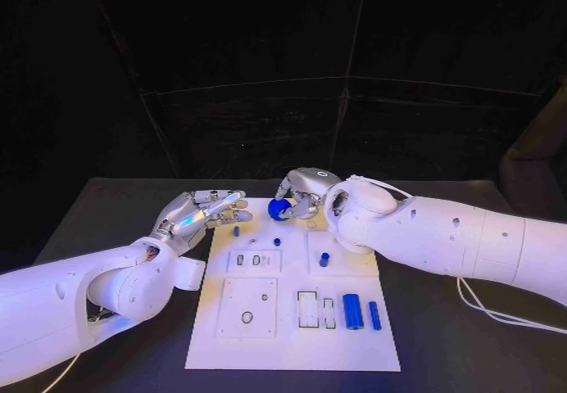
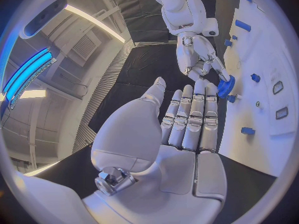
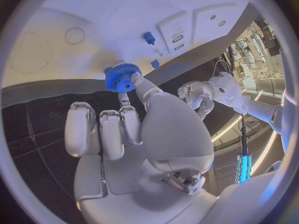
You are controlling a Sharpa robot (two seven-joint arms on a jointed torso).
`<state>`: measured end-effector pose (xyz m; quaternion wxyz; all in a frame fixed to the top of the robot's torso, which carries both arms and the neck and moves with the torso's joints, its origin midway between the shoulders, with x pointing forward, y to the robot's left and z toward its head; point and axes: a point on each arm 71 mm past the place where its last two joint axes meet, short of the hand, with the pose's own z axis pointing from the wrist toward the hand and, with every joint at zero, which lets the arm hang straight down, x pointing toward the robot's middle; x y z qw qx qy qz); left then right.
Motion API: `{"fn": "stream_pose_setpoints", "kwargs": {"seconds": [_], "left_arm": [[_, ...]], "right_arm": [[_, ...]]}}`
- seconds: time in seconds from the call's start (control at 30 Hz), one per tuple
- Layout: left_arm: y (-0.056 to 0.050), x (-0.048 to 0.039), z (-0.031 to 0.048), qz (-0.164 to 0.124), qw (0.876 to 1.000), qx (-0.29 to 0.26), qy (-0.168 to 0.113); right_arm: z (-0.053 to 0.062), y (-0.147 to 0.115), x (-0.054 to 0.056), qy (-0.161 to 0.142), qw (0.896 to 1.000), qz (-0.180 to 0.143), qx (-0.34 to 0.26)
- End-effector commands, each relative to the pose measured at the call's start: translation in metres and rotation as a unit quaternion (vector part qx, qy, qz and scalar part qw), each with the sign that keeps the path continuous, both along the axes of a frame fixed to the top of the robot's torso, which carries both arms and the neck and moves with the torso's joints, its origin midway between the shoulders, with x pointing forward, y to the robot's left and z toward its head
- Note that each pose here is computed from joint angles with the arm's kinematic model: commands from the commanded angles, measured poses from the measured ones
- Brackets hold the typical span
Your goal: Assemble the parts on the task board
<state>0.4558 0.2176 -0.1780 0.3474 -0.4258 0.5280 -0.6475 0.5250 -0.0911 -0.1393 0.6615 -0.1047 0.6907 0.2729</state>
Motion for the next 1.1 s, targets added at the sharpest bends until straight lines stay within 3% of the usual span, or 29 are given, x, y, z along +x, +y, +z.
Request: {"fn": "stream_pose_setpoints", "kwargs": {"seconds": [0.03,0.5,1.1], "left_arm": [[-0.002,-0.0006,0.0019,-0.005,1.0,-0.003,-0.004],[-0.002,-0.0003,0.002,-0.005,1.0,-0.003,-0.004],[-0.002,0.0002,0.0018,-0.004,1.0,-0.002,-0.004]], "right_arm": [[-0.003,0.006,0.001,-0.009,1.0,-0.001,-0.006],[-0.02,0.025,0.004,0.02,0.999,0.001,-0.032],[-0.023,0.029,0.008,0.028,0.999,-0.008,-0.043]]}}
